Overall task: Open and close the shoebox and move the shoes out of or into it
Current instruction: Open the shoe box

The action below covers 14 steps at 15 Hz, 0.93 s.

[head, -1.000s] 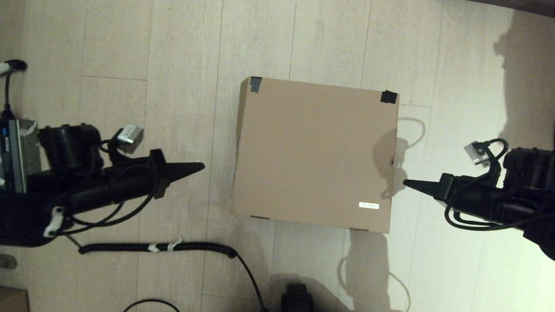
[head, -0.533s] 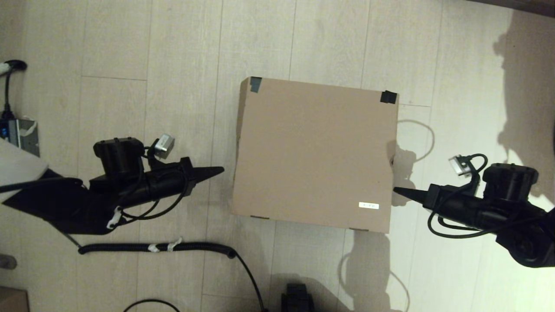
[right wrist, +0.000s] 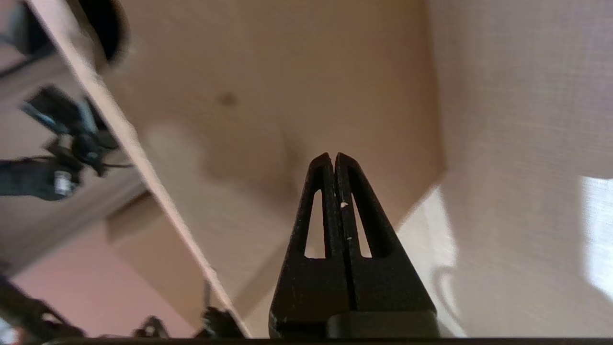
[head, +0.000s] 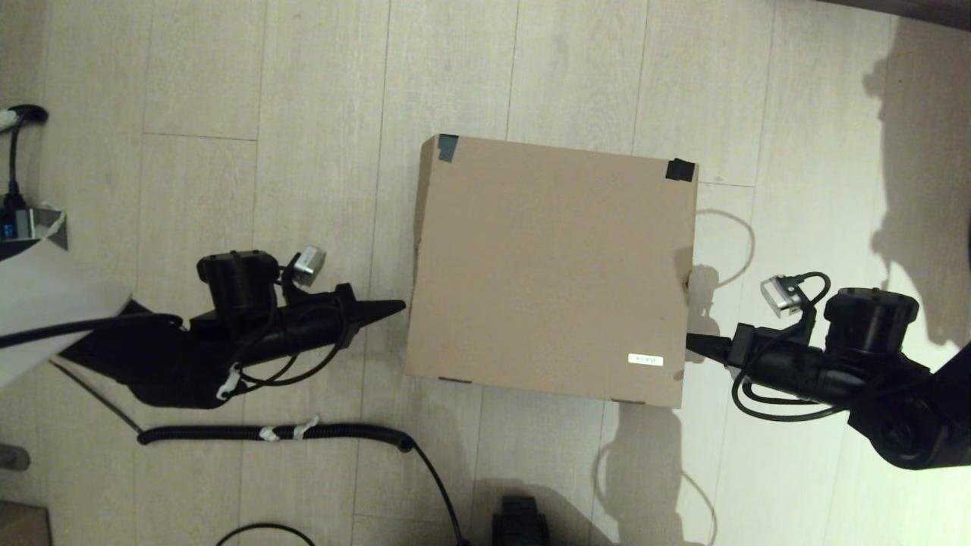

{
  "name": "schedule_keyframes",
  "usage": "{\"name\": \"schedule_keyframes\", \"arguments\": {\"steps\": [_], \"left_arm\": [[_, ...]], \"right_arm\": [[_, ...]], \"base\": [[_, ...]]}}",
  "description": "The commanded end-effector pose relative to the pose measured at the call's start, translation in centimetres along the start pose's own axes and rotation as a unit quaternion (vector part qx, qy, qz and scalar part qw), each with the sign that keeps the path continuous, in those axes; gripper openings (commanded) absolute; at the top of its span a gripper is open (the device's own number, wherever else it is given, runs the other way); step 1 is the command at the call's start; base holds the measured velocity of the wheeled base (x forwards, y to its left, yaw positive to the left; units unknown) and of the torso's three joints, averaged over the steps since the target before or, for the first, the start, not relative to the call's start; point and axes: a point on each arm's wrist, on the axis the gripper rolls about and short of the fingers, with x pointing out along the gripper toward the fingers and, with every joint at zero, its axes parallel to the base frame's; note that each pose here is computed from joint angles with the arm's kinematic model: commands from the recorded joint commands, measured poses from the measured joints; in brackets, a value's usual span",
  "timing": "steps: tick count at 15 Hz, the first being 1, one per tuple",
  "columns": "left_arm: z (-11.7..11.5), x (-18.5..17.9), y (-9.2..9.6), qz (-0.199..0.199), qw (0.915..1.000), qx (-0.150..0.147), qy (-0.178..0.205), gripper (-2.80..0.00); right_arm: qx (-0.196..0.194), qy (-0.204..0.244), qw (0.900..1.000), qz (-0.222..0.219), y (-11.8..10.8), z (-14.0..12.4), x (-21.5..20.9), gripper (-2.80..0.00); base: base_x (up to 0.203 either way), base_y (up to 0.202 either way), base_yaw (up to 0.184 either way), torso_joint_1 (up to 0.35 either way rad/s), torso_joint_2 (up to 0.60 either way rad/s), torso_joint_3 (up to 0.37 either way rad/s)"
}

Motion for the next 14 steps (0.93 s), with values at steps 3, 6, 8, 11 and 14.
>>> {"name": "schedule_keyframes", "arguments": {"steps": [3,6,8,11,14], "left_arm": [[0.0,0.0,-0.1,-0.003,1.0000,0.000,0.000,-2.80],[-0.5,0.1,-0.2,-0.002,1.0000,-0.004,0.006,-2.80],[-0.5,-0.2,-0.4,-0.003,1.0000,-0.004,0.006,-2.80],[-0.1,-0.8,-1.4,-0.007,1.0000,-0.002,-0.001,-2.80],[0.6,-1.7,-3.2,-0.017,0.9997,-0.013,-0.014,-2.80]], "right_arm": [[0.008,-0.017,0.999,0.034,1.2,0.2,0.4,-2.80],[0.003,-0.024,0.999,0.039,2.0,0.3,-0.2,-2.80],[-0.007,-0.037,0.998,0.048,3.7,0.8,-1.4,-2.80],[-0.009,-0.054,0.997,0.062,6.0,1.5,-2.8,-2.80],[0.004,-0.064,0.995,0.076,7.7,2.2,-3.8,-2.80]], "base": [[0.000,0.000,0.000,0.000,0.00,0.000],[0.000,0.000,0.000,0.000,0.00,0.000],[0.000,0.000,0.000,0.000,0.00,0.000],[0.000,0.000,0.000,0.000,0.00,0.000],[0.000,0.000,0.000,0.000,0.00,0.000]]}}
